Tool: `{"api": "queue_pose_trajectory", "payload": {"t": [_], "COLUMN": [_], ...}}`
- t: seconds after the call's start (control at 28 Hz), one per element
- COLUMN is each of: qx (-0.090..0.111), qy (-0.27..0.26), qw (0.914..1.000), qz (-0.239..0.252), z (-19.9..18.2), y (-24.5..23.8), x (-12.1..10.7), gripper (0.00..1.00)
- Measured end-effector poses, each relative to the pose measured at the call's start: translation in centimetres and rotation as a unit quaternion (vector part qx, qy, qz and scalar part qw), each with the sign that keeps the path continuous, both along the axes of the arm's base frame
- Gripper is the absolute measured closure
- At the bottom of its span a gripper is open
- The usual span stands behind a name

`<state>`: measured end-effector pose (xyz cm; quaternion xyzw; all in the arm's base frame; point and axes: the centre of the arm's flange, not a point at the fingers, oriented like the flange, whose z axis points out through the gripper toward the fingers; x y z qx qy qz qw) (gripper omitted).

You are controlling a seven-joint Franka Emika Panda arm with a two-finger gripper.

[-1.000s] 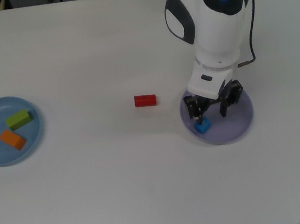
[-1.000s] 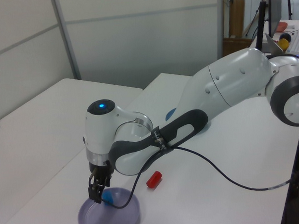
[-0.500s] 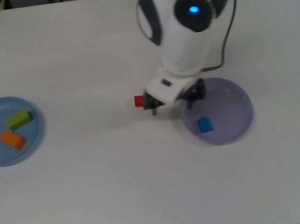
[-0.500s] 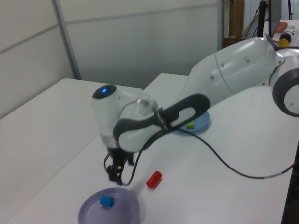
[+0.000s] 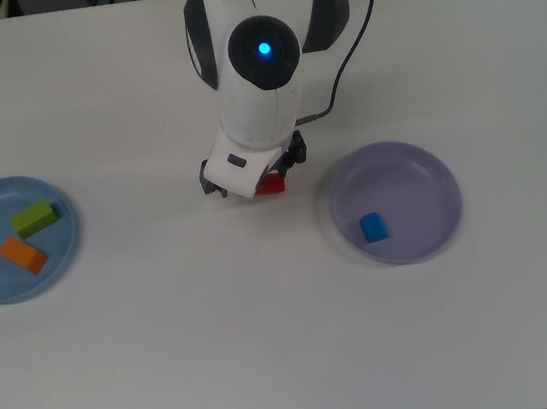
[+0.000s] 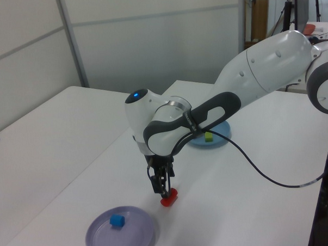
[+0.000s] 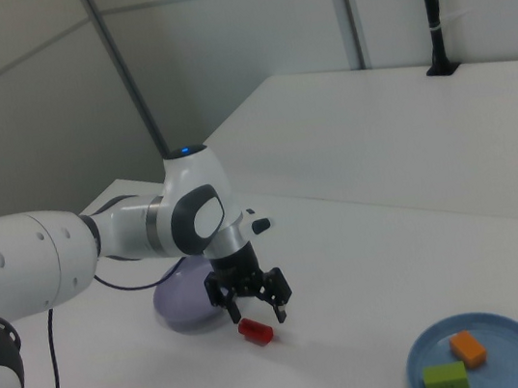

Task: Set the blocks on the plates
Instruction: 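Move the gripper over the red block, then lower and close the gripper on the red block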

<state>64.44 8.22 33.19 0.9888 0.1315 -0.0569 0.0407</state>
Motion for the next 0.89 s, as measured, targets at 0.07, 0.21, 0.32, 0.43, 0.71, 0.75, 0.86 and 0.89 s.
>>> {"api": "queue_pose_trajectory", "payload": {"t": [0.07, 0.21, 0.32, 0.43, 0.71, 0.75, 0.86, 0.89], "qx": [0.001, 0.001, 0.002, 0.003, 0.008, 0.009, 0.012, 0.013], "qy": [0.005, 0.007, 0.008, 0.006, 0.006, 0.002, -0.009, -0.011], "qw": [0.9999, 0.9998, 0.9998, 0.9998, 0.9999, 0.9999, 0.9999, 0.9999], "qz": [0.011, 0.016, 0.017, 0.017, 0.012, 0.008, -0.002, -0.004], "z": [-0.3, -0.5, -0.8, -1.0, -1.2, -1.1, -1.3, -1.5], "y": [0.2, 0.3, 0.3, 0.4, 0.4, 0.5, 0.6, 0.6], "x": [-0.2, -0.3, -0.4, -0.3, -0.3, -0.3, -0.2, -0.2], "gripper": [0.00, 0.00, 0.00, 0.00, 0.00, 0.00, 0.00, 0.00]}}
